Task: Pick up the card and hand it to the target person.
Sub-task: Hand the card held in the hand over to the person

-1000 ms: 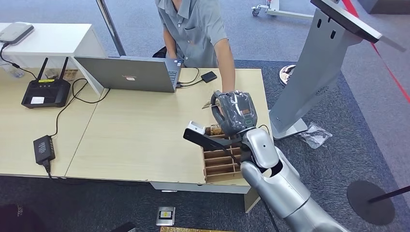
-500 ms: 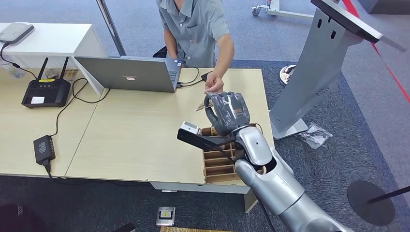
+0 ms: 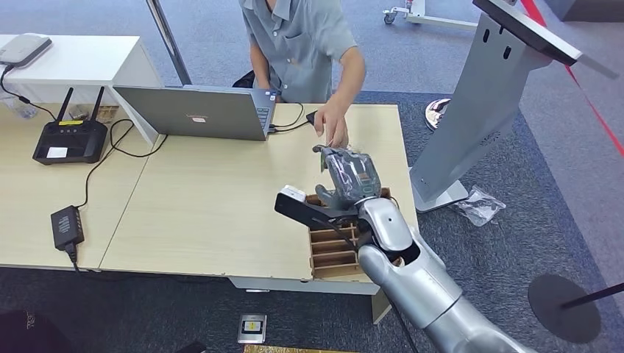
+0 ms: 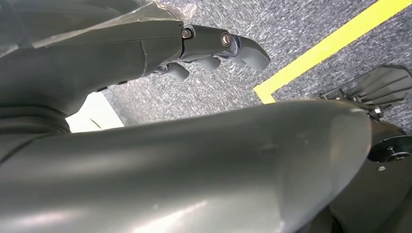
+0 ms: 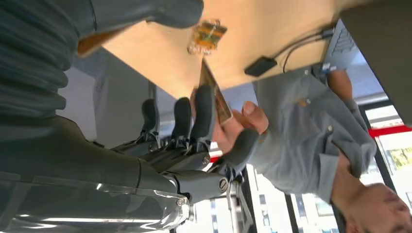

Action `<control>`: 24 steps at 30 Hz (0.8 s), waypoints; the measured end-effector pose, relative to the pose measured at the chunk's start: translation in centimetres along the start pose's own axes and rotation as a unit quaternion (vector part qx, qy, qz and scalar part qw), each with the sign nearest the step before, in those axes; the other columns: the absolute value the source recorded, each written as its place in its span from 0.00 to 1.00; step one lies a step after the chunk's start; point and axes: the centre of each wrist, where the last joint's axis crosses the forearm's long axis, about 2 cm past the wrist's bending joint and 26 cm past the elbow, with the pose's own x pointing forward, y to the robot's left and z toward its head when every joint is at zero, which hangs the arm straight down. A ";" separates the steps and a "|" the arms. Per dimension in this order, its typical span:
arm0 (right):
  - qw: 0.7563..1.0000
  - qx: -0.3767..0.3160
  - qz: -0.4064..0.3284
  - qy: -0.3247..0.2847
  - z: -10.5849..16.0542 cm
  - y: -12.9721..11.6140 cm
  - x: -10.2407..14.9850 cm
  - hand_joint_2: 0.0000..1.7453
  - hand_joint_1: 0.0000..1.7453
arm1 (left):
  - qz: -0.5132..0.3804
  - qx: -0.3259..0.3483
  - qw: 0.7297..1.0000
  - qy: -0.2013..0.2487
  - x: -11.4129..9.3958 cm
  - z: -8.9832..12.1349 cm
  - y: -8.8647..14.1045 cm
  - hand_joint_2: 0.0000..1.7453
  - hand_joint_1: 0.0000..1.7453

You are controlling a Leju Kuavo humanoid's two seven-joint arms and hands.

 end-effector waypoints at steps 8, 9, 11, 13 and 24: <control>0.990 0.066 -0.118 0.032 2.1 1.1 -1.6 1.00 0.00 | 0.020 0.000 1.000 0.000 -1.2 -0.1 0.2 0.00 0.00; 0.988 0.071 -0.137 0.032 2.4 1.1 -1.7 1.00 0.00 | 0.022 0.001 1.000 -0.002 -1.4 -0.1 0.2 0.00 0.00; 0.980 0.080 -0.177 0.032 3.0 1.0 -2.1 1.00 0.00 | 0.027 0.001 1.000 -0.004 -1.9 -0.2 0.2 0.00 0.00; 0.971 0.085 -0.220 0.032 3.9 0.9 -2.5 1.00 0.00 | 0.032 0.003 0.999 -0.005 -2.4 -0.2 0.2 0.00 0.00; 0.928 0.053 -0.365 0.046 8.3 0.0 -5.9 1.00 0.00 | 0.034 0.007 0.999 -0.006 -3.1 -0.2 0.2 0.00 0.00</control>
